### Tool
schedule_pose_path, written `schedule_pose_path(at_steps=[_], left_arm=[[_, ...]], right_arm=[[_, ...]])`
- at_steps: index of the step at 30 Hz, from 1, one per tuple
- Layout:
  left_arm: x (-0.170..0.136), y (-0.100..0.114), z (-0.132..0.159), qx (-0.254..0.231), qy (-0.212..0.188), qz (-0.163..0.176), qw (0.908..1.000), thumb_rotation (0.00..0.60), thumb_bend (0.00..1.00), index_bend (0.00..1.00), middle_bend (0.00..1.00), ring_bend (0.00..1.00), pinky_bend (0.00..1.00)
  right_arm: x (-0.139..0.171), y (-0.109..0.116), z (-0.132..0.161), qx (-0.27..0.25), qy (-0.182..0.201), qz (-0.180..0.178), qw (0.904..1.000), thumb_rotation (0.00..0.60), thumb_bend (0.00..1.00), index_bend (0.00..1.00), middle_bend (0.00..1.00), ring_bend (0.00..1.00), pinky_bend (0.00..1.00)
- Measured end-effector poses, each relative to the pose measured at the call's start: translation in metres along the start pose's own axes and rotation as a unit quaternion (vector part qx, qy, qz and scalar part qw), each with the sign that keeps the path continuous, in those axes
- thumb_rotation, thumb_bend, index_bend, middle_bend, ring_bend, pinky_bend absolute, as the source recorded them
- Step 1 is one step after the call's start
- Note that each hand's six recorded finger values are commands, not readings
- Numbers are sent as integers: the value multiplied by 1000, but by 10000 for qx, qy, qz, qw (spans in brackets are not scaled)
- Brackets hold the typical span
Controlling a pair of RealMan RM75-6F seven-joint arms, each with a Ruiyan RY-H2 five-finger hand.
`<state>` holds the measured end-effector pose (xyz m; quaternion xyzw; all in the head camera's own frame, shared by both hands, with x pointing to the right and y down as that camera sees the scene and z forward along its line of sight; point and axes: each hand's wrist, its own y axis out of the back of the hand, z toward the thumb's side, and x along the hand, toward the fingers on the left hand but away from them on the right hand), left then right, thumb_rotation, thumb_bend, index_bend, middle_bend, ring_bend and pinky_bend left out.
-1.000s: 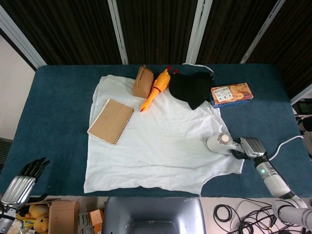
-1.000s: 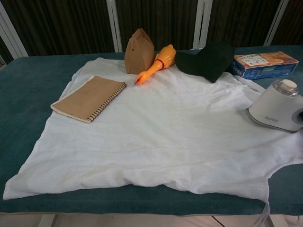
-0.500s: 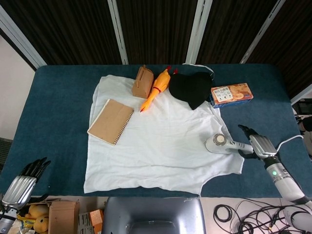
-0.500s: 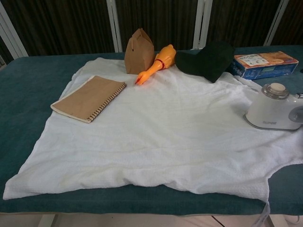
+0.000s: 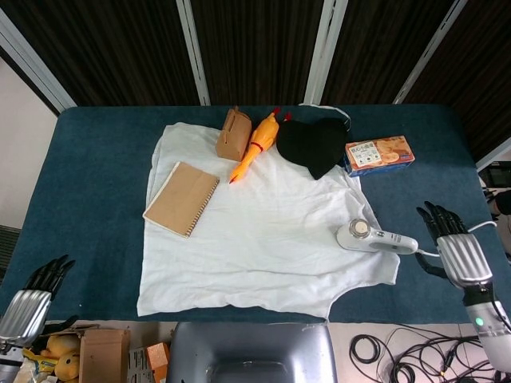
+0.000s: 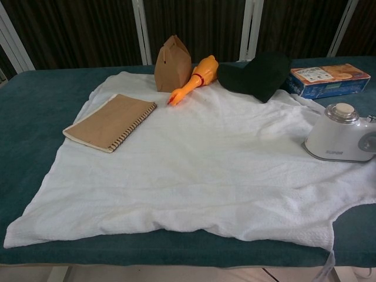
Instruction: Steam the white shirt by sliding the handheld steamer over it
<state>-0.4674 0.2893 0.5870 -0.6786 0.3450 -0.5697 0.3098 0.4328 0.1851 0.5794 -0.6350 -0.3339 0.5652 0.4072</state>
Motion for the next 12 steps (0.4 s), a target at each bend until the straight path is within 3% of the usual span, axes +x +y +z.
schedule_pose_path(at_steps=[6,12], left_arm=[[-13,6,19,-148,-46,263,9995,600,12,43,0,0,112],[-19,12,25,-25,-293,525,9982,600,12,43,0,0,109]], right_arm=[[63,1,1,387,-338,-201,9985,600,265,0,0,0,0],[68,-6,4,347,-294,-84,9989,600,263,0,0,0,0]])
